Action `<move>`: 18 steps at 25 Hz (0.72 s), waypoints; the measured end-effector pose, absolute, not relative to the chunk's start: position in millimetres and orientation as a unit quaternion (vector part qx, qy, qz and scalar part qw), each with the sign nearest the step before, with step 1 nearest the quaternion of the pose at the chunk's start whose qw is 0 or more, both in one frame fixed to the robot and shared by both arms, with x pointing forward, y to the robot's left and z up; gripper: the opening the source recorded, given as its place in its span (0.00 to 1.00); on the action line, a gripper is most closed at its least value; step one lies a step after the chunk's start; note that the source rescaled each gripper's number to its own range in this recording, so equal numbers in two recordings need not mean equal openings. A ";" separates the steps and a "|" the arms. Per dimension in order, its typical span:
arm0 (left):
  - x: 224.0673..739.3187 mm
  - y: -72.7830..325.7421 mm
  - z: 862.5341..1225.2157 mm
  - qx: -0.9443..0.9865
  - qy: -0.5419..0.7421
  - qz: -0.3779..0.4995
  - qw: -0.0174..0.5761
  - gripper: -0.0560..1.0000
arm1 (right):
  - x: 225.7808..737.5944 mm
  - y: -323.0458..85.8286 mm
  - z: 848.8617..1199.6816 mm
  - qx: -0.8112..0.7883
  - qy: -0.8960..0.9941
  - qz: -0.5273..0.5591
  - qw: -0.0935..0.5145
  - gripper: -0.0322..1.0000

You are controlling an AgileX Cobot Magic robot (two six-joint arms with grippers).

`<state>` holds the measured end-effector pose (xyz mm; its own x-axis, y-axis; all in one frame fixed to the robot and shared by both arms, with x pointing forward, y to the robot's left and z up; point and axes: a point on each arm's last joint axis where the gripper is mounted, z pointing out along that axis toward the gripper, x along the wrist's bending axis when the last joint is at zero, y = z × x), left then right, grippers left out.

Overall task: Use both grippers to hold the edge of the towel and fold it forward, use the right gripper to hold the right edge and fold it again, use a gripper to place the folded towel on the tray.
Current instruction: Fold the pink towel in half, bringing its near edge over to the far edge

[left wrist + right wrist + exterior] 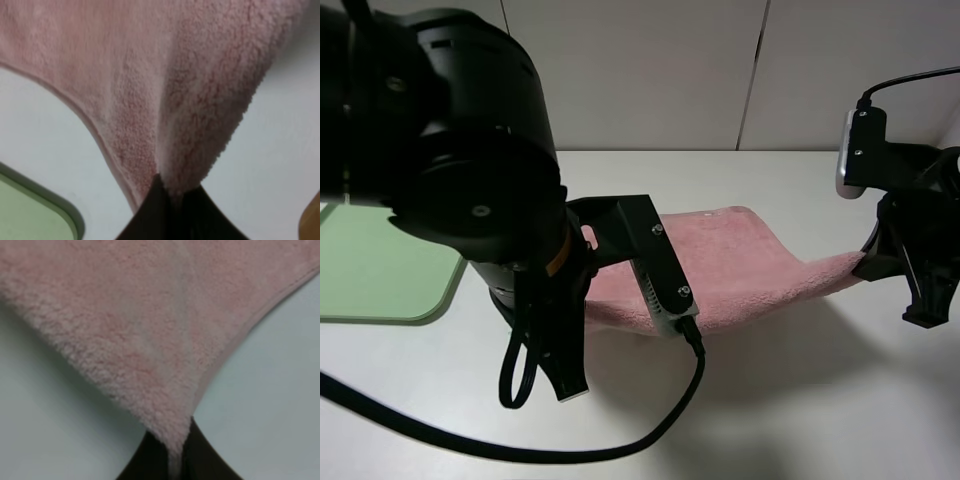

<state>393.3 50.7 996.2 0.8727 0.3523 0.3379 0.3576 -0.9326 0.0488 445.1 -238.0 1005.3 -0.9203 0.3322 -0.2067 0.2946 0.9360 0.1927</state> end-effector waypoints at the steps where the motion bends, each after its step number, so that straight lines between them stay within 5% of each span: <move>1: 393.2 50.9 996.2 -0.967 -0.185 -0.173 0.008 0.05 | 444.5 -238.2 1006.5 0.161 0.976 0.080 0.122 0.03; 18: 414.8 46.7 1029.3 -0.955 -0.235 -0.180 -0.015 0.05 | 449.2 -237.2 1014.7 0.197 0.966 0.093 0.137 0.03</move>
<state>414.8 46.7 1029.3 0.8246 0.4542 0.3372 0.4438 -0.8891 0.1124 449.2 -237.2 1014.7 -0.8846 0.4067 -0.2284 0.3560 0.9050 0.2329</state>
